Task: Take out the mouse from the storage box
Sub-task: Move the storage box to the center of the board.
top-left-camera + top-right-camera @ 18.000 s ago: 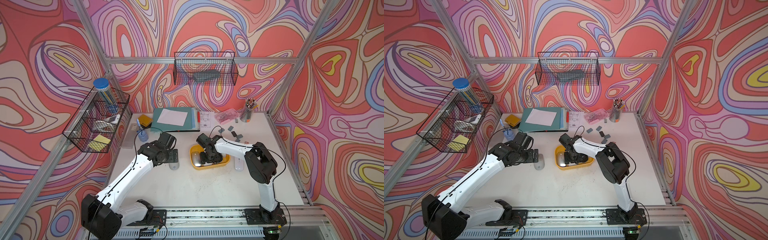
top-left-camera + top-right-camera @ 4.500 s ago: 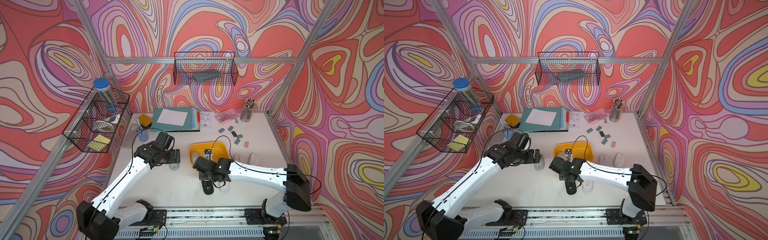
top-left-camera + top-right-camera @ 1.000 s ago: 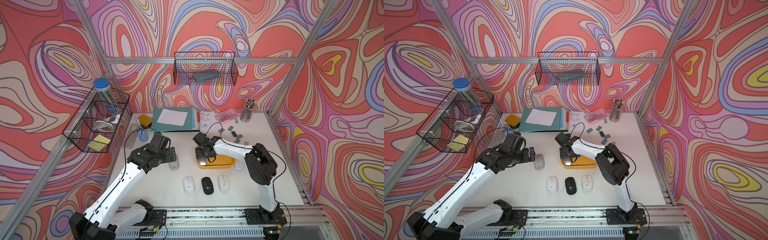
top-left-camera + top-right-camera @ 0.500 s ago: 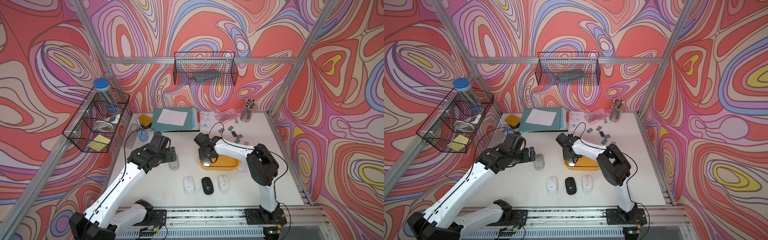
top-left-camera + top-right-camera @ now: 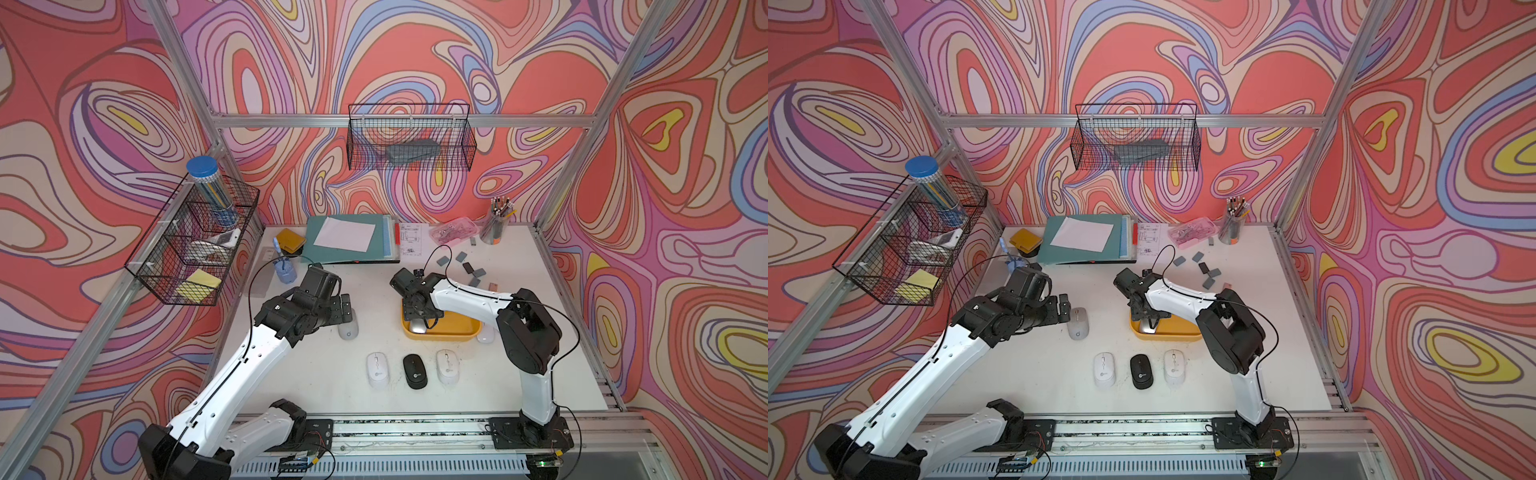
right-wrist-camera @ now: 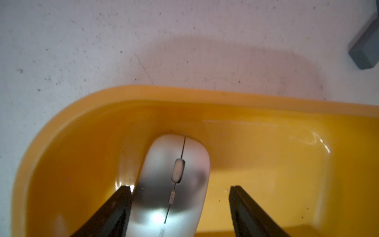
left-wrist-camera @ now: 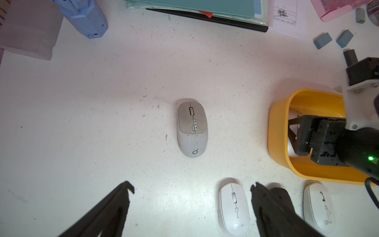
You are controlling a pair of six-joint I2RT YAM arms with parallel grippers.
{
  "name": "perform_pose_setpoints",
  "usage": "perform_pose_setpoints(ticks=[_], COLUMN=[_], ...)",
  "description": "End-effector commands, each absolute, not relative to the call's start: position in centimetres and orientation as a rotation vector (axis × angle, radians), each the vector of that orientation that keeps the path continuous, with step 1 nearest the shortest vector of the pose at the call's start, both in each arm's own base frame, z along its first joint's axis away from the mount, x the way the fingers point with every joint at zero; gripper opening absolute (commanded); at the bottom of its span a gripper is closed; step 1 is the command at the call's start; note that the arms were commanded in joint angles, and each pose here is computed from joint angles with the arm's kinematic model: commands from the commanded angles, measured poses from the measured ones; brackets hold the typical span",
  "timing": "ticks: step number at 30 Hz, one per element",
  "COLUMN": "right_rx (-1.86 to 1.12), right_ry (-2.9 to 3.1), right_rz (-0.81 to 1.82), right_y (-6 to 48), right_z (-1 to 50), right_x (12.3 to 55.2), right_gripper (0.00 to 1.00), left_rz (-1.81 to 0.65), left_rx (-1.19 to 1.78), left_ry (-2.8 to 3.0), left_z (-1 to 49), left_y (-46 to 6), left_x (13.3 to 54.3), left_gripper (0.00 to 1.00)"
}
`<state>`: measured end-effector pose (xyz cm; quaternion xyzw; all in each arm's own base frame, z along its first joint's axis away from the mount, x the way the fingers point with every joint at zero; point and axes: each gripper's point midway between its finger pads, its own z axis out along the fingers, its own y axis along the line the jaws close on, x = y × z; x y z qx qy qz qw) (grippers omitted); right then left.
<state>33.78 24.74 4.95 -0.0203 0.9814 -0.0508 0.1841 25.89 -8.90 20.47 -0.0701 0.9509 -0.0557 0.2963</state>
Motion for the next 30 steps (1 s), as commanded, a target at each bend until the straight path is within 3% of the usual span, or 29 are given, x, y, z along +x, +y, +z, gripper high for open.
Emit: perform_pose_setpoints(ticks=[1,7,19,25,30], right_rx=[0.087,0.267,0.303,0.242,0.145], right_ry=[2.722,2.717,2.77,2.8,2.816], right_rz=[-0.024,0.111,-0.02,0.014,0.06], right_y=[25.1,25.5,24.9,26.1,28.0], right_z=[6.6,5.6,2.2,0.8,0.4], right_x=[33.5,32.7,32.8,33.0,33.5], right_gripper=[0.8,0.83,0.83,0.65,0.58], left_rz=[-0.148,-0.158,-0.165,-0.157,-0.155], left_rx=[-0.185,-0.186,-0.181,-0.18,-0.179], left_ry=[2.534,2.53,2.526,2.529,2.529], left_z=[20.2,20.3,20.4,20.4,20.4], left_y=[-8.9,-8.9,-9.0,-8.9,-8.9], left_x=[26.0,25.9,25.8,25.8,25.8], left_gripper=[0.96,0.96,0.96,0.96,0.96])
